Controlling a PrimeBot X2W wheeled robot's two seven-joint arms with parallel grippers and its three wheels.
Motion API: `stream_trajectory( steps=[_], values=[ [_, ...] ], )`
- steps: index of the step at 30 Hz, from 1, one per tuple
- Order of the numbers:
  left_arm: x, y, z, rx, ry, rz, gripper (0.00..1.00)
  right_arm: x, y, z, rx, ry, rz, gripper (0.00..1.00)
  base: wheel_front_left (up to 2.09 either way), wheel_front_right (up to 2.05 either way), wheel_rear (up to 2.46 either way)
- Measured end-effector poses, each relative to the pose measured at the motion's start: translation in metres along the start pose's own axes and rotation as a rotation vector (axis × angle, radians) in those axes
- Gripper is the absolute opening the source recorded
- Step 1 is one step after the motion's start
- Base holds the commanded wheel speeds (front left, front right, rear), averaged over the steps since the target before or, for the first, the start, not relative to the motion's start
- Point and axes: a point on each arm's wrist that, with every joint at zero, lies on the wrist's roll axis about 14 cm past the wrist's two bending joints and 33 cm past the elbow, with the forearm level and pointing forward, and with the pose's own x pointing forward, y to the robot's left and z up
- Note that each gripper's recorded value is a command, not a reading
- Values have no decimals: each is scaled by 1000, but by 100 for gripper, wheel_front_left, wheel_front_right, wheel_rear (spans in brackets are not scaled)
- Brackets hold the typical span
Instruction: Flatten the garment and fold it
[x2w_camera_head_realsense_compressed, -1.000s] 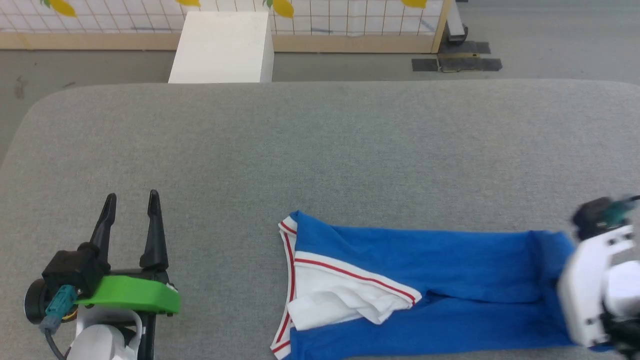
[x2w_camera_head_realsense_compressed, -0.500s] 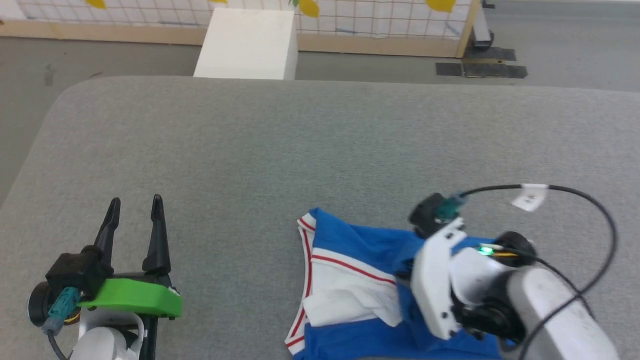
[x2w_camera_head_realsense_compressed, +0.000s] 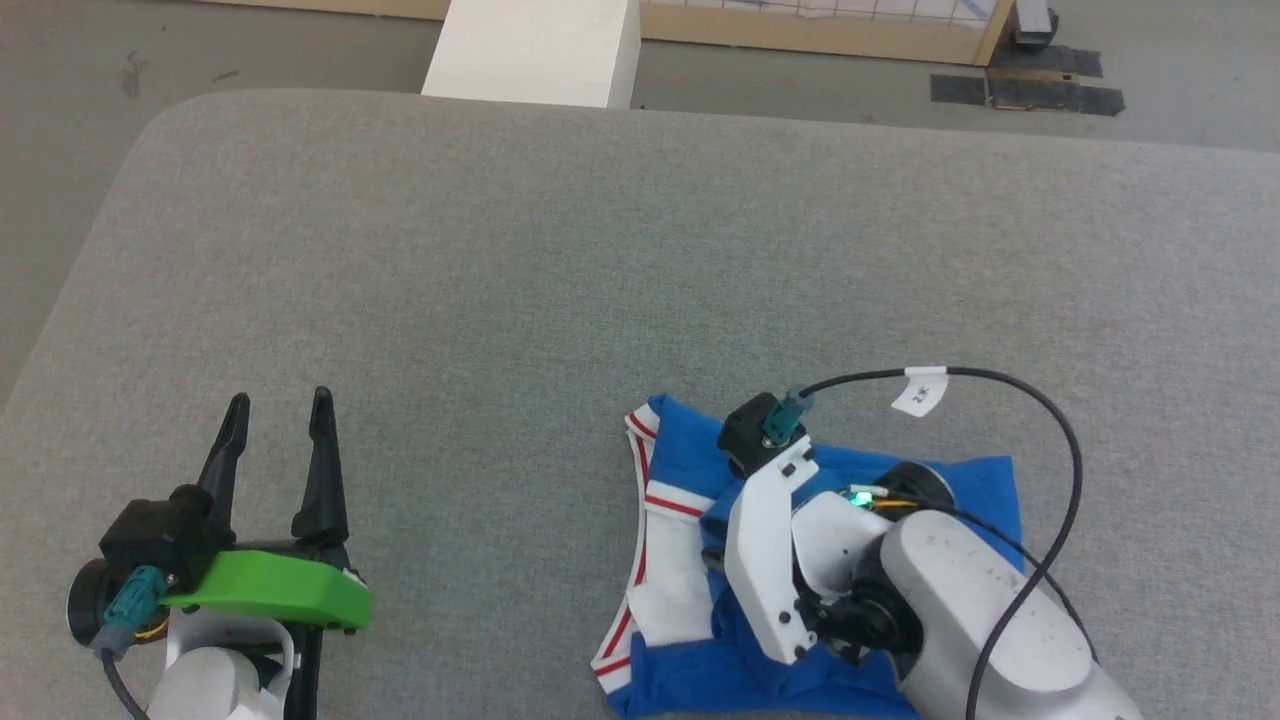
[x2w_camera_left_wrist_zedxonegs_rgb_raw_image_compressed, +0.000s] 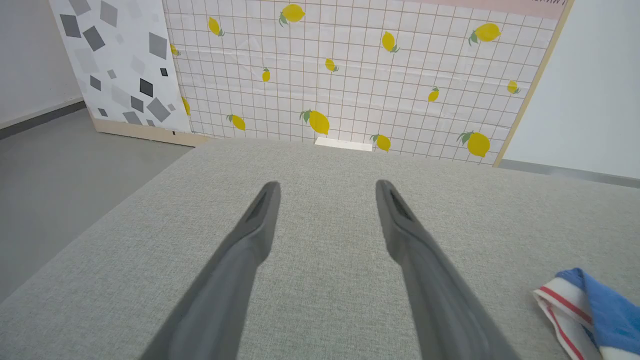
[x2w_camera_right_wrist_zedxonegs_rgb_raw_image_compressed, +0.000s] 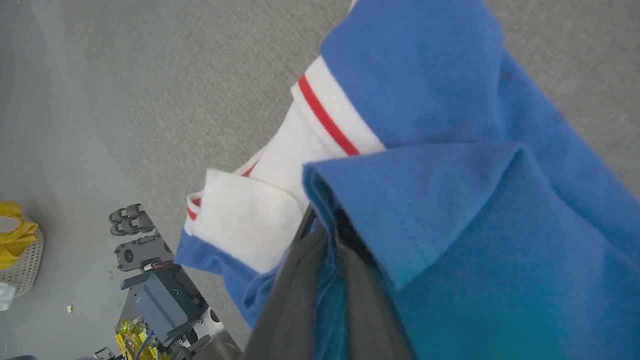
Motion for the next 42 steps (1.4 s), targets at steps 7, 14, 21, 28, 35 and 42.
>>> stream_trajectory(
  steps=[7, 14, 21, 28, 35, 42],
  values=[
    [3, -1, -3, -11, 7, 0, 100, 14, 20, 11, -35, -53, 60, 100, 0, 0, 0],
    [5, -4, 4, -14, -14, -8, 100, -11, 82, 75, -171, -286, 208, 100, 0, 0, 0],
    [8, -13, 17, -7, -57, -38, 100, -71, -1, 119, -148, -533, -47, 100, 0, 0, 0],
    [11, -29, 23, -12, -75, -84, 100, -131, -113, 32, 85, -473, -407, 100, 0, 0, 0],
    [12, -36, 20, -16, -69, -102, 100, -116, -114, -59, 249, -262, -443, 100, 0, 0, 0],
    [12, -35, 12, -14, -45, -101, 100, -90, -108, -83, 290, -162, -413, 100, 0, 0, 0]
  ],
)
